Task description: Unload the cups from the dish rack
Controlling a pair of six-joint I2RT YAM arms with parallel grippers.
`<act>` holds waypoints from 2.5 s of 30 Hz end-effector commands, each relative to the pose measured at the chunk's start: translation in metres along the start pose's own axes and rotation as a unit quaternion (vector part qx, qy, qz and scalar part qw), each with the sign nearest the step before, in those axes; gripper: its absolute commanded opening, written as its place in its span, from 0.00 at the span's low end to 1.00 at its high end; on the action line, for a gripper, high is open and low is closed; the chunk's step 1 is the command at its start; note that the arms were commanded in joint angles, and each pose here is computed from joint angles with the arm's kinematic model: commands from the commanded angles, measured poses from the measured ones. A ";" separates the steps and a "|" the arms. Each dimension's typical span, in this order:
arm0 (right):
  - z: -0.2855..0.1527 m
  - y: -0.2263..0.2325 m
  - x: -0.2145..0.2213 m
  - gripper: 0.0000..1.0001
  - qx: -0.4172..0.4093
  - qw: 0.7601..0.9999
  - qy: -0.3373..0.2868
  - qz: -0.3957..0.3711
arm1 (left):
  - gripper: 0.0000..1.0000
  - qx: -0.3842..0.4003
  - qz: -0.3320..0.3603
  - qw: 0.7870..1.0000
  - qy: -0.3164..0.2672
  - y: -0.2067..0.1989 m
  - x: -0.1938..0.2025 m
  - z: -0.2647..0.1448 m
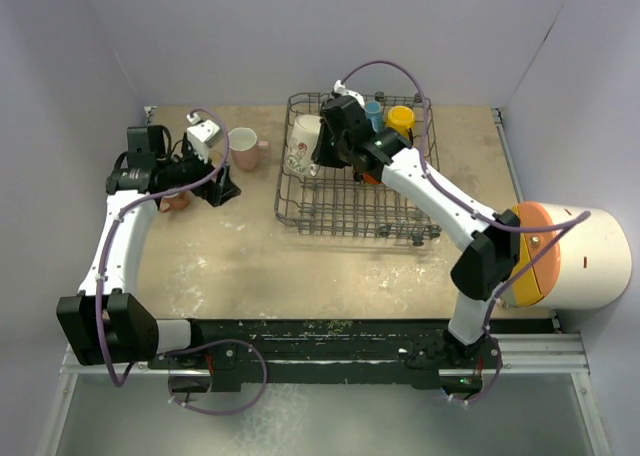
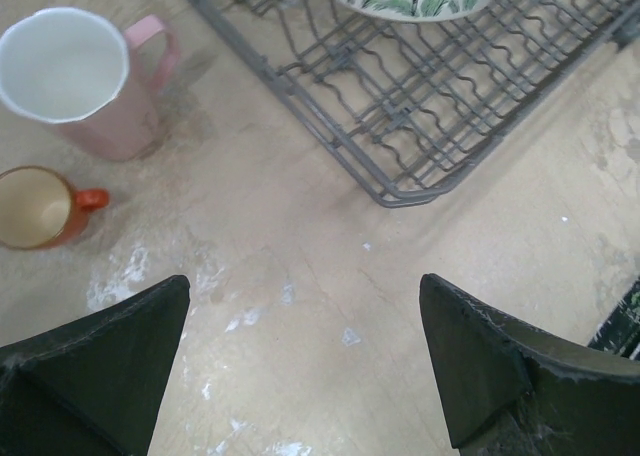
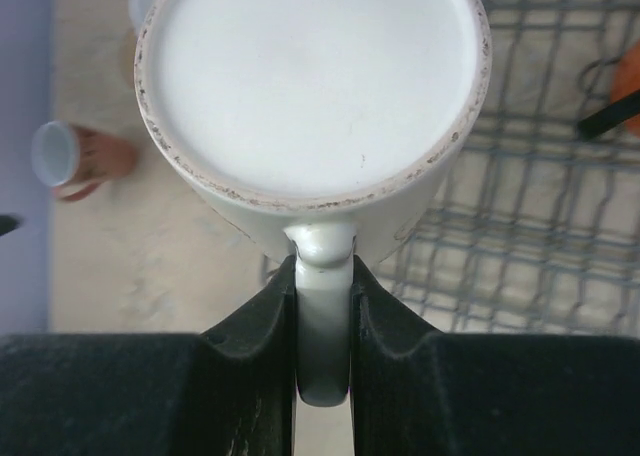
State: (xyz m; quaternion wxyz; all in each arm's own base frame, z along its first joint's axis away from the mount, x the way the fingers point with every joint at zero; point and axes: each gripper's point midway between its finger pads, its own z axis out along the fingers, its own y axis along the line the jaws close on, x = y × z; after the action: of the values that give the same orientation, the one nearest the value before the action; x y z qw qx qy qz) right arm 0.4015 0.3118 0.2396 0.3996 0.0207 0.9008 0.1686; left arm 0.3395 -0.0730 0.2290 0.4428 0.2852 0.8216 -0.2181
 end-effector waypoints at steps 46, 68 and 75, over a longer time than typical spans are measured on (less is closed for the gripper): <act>-0.157 0.133 0.007 0.00 -0.546 0.761 0.070 0.342 | 0.63 -0.036 0.501 0.845 -0.185 -0.065 -0.053 -0.019; -0.190 0.154 0.017 0.58 -0.584 0.724 0.088 0.358 | 0.00 -0.091 0.456 0.855 -0.231 -0.061 -0.092 -0.045; -0.153 0.126 0.022 0.81 -0.495 0.799 0.086 0.330 | 0.00 -0.166 0.421 0.880 -0.145 -0.015 -0.069 -0.036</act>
State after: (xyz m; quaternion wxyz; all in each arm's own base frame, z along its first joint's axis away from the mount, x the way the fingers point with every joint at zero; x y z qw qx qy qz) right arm 0.2520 0.4117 0.3218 0.1271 0.1398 0.6697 0.7182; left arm 0.3211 -0.1018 0.2892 0.6412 0.5226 0.5613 0.0264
